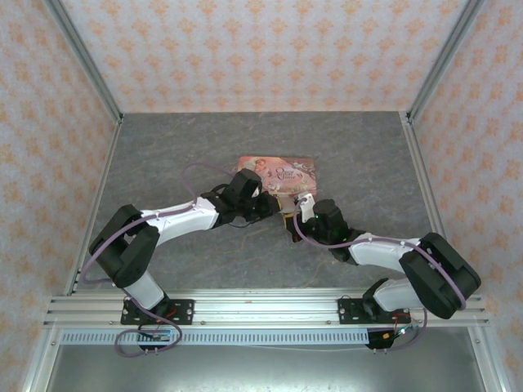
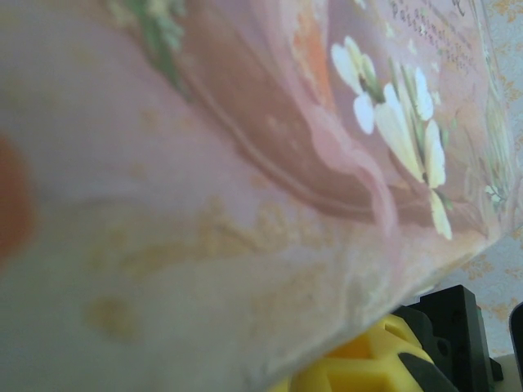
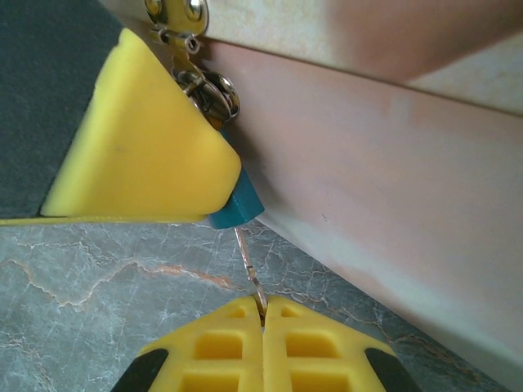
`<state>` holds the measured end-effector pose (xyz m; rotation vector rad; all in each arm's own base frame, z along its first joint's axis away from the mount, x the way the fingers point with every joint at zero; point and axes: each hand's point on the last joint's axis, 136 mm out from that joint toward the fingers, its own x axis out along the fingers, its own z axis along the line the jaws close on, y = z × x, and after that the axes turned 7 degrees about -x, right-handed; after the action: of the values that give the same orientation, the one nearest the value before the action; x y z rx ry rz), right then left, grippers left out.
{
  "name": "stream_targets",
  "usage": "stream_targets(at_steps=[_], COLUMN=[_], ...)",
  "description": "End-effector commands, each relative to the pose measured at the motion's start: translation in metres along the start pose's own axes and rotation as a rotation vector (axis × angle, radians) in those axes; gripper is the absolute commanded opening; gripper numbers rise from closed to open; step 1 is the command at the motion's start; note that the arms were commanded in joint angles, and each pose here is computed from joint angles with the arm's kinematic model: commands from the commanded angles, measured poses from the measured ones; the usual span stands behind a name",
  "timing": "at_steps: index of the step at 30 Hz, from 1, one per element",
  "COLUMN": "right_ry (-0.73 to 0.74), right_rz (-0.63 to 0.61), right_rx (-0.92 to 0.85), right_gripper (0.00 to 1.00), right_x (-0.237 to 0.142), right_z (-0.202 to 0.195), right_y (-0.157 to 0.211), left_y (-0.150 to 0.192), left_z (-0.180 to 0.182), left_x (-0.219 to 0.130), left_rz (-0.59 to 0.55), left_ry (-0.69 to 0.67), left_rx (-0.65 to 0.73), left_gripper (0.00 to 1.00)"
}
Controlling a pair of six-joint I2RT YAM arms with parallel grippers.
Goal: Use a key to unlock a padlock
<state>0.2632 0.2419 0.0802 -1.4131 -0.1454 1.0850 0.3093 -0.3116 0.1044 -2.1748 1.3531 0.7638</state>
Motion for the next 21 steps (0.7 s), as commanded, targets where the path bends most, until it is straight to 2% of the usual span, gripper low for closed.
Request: stream_targets(at_steps=[1,21], right_ry=[-0.021,-0.036], right_rz=[-0.050,-0.081], right_rx=[-0.007,-0.033], right_gripper=[0.00,0.00], right_x=[-0.004,0.002], right_z=[0.007,0.009], right_y=[-0.012,-0.022], left_y=[-0.009,-0.002], left_z=[-0.012,-0.018], left_x=[-0.002,-0.007], left_rz=[-0.020,0.012], left_ry=[0.051,0.083], left_rx=[-0.002,-0.006], left_gripper=[0.15,0.15])
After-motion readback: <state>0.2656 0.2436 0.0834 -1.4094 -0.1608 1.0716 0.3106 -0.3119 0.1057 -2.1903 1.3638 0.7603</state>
